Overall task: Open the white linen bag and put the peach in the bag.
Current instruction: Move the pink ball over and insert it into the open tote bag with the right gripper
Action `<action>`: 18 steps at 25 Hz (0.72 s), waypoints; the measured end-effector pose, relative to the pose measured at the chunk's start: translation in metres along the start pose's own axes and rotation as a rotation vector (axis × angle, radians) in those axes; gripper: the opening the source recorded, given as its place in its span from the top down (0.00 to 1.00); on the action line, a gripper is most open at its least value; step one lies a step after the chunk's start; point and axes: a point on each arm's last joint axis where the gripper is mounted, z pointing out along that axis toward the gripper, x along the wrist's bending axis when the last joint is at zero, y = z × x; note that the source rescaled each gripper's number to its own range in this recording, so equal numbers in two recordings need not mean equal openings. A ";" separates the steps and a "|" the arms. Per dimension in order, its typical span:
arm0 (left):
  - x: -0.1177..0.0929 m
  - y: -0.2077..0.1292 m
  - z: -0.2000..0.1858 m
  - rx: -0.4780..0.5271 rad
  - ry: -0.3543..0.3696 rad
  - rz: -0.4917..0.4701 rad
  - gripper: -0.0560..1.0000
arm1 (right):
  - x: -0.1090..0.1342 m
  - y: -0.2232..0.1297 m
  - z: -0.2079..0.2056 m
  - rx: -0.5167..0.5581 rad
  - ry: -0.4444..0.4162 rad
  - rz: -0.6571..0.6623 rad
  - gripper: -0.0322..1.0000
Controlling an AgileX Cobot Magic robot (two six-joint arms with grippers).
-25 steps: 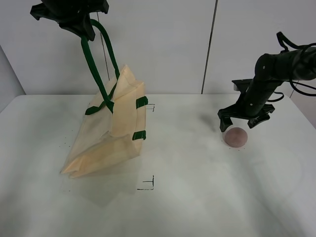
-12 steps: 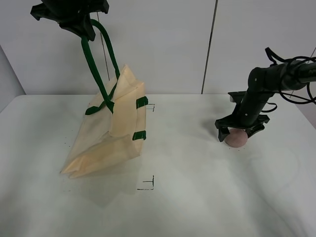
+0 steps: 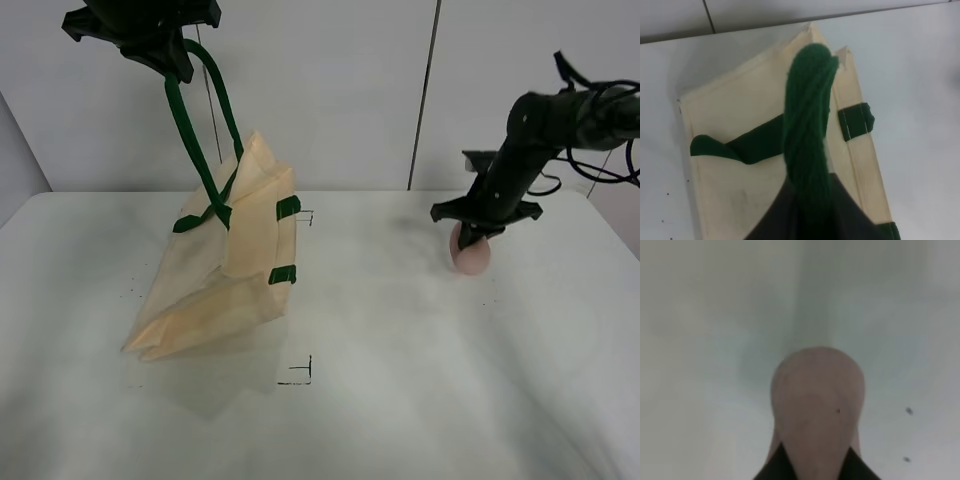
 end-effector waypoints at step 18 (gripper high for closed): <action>0.000 0.000 -0.020 -0.040 -0.005 0.001 0.95 | 0.233 0.004 -0.069 -0.241 0.439 -0.366 0.97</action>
